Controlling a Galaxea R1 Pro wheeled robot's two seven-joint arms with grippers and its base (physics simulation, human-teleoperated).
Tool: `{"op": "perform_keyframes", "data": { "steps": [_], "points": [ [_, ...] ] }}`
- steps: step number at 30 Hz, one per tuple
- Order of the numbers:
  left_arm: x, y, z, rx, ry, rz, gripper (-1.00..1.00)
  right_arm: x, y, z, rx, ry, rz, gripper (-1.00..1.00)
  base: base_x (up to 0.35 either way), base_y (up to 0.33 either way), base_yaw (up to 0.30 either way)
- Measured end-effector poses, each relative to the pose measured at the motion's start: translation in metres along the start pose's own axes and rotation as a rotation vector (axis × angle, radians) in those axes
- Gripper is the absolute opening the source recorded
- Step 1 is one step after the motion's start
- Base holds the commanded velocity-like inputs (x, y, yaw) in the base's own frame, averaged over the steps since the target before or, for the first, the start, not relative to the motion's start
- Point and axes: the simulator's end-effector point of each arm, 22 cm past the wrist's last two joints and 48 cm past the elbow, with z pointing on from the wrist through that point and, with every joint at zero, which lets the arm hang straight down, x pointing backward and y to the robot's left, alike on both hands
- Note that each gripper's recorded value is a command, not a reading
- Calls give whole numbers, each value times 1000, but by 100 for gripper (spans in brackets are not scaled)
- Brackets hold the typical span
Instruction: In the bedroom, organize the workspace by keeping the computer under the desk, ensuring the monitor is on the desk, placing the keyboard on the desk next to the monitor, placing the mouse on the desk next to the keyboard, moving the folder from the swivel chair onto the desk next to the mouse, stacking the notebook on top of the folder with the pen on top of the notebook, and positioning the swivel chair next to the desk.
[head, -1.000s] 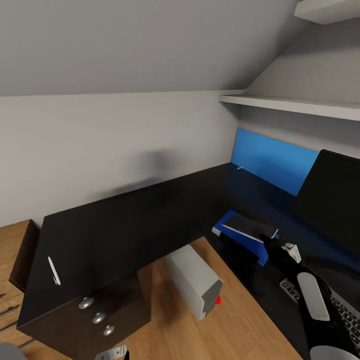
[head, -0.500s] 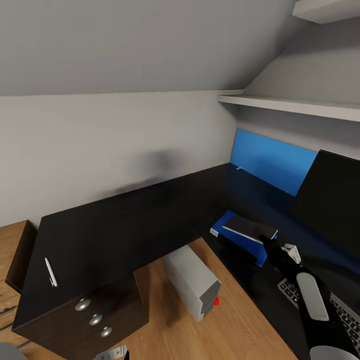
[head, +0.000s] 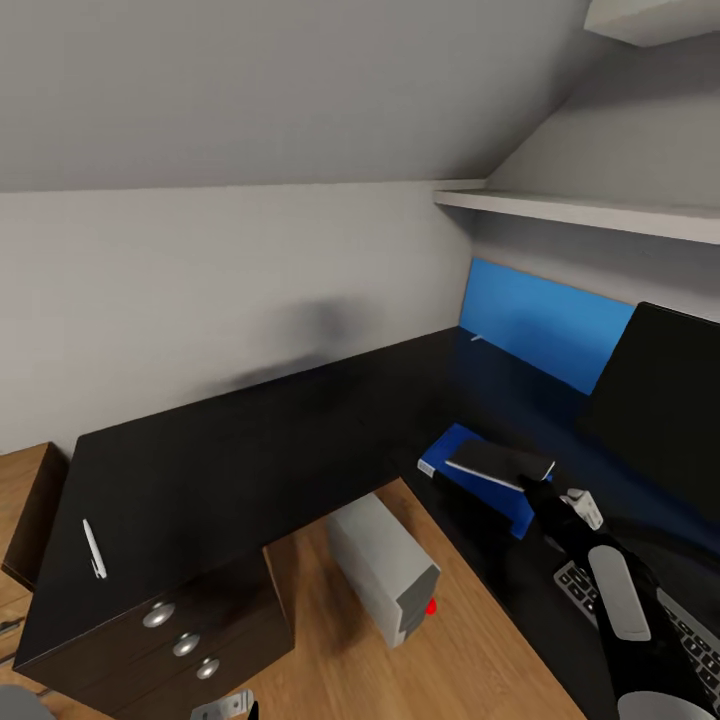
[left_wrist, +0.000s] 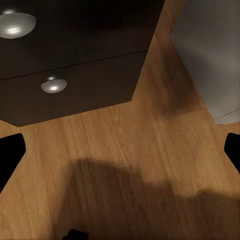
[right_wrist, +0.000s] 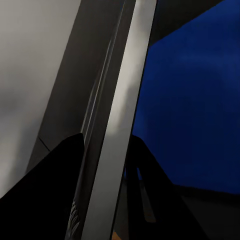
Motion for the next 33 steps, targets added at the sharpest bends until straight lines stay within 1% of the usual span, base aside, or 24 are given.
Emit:
{"op": "perform_keyframes", "data": {
  "steps": [5, 14, 24, 33],
  "points": [
    [0, 0, 0, 0, 0, 0, 100, 1, -1, 0, 2, 2, -2, -100, 17, 16, 0],
    [0, 0, 0, 0, 0, 0, 100, 2, -1, 0, 1, 5, -3, -100, 113, 101, 0],
    [0, 0, 0, 0, 0, 0, 100, 2, -1, 0, 2, 5, -3, -100, 20, 10, 0],
    [0, 0, 0, 0, 0, 0, 100, 2, -1, 0, 2, 5, -4, -100, 135, 1, 0]
  ]
}}
